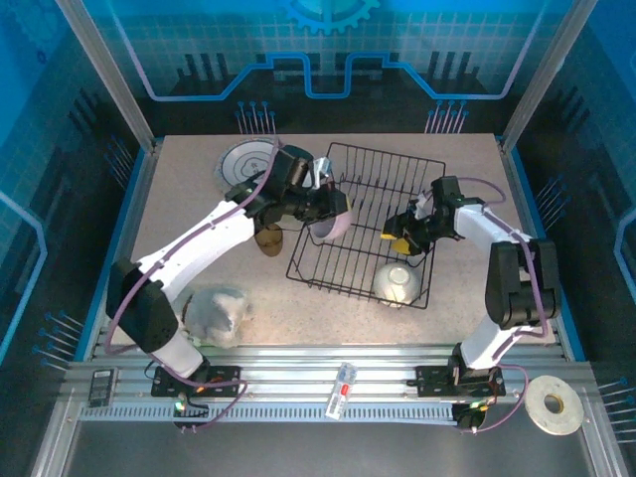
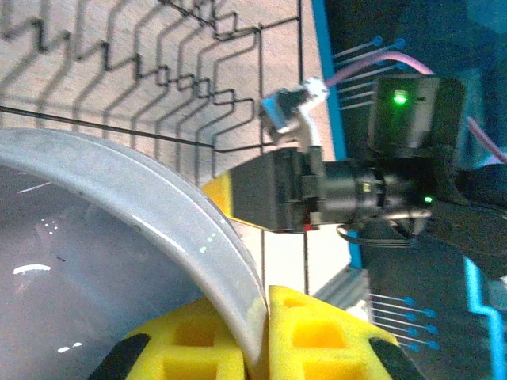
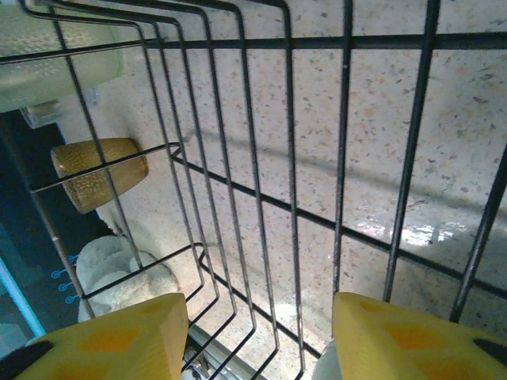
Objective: Unload the mixed dishes from the dish rack
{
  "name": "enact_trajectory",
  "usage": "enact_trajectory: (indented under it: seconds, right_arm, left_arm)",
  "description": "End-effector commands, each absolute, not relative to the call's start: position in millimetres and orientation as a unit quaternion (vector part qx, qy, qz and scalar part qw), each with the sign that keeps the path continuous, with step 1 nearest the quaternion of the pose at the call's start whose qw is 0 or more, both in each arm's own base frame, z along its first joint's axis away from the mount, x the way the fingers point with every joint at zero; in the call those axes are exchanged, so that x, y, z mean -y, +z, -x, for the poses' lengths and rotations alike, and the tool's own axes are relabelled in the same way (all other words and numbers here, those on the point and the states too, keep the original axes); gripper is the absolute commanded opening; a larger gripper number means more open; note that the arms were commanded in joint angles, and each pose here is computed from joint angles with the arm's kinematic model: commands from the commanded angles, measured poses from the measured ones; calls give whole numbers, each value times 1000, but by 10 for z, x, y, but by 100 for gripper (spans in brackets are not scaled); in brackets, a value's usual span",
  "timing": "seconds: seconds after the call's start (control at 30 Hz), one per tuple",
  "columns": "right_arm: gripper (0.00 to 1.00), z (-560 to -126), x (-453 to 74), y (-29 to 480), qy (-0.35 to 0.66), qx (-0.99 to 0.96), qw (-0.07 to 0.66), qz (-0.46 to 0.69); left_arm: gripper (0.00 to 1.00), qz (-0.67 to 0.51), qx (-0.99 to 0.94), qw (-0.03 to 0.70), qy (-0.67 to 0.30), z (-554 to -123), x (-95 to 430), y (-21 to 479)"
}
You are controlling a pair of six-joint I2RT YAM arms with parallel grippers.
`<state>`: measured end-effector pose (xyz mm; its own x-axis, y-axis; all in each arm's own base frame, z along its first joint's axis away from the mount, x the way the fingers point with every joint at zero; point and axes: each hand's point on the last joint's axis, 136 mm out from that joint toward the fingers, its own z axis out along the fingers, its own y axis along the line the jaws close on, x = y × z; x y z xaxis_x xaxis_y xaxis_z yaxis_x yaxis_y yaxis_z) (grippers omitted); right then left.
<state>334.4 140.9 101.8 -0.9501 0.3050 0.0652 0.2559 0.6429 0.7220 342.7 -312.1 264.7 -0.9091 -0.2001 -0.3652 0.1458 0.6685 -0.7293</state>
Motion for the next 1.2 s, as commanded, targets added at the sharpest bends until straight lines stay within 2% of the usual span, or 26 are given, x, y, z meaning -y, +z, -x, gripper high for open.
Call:
enact_trajectory:
  seconds: [0.0, 0.1, 0.27, 0.6, 0.9, 1.17]
  right_arm:
    - [53, -3298, -1398, 1212, 395, -905, 46, -154]
    - [53, -3251, -1375, 1266, 387, -908, 54, -152]
    - [53, -3195, -1359, 1309, 388, -907, 59, -154]
    - [54, -3140, -1380, 1353, 398, -901, 64, -158]
    - [54, -3025, -1398, 1385, 397, -902, 64, -156]
    - [57, -2836, -1348, 1487, 382, -908, 77, -152]
  left_arm:
    - [0, 22, -914, 247, -320, -3338, 2626, 2768]
    - [2, 27, -922, 263, -284, -3299, 2387, 2787]
    - [2, 62, -940, 244, -231, -3194, 1995, 2641]
    - [0, 175, -954, 158, -188, -2985, 1388, 1815]
    - [0, 263, -945, 129, -147, -3571, 737, 1389]
    - [0, 307, -935, 138, -110, -4102, 330, 1158]
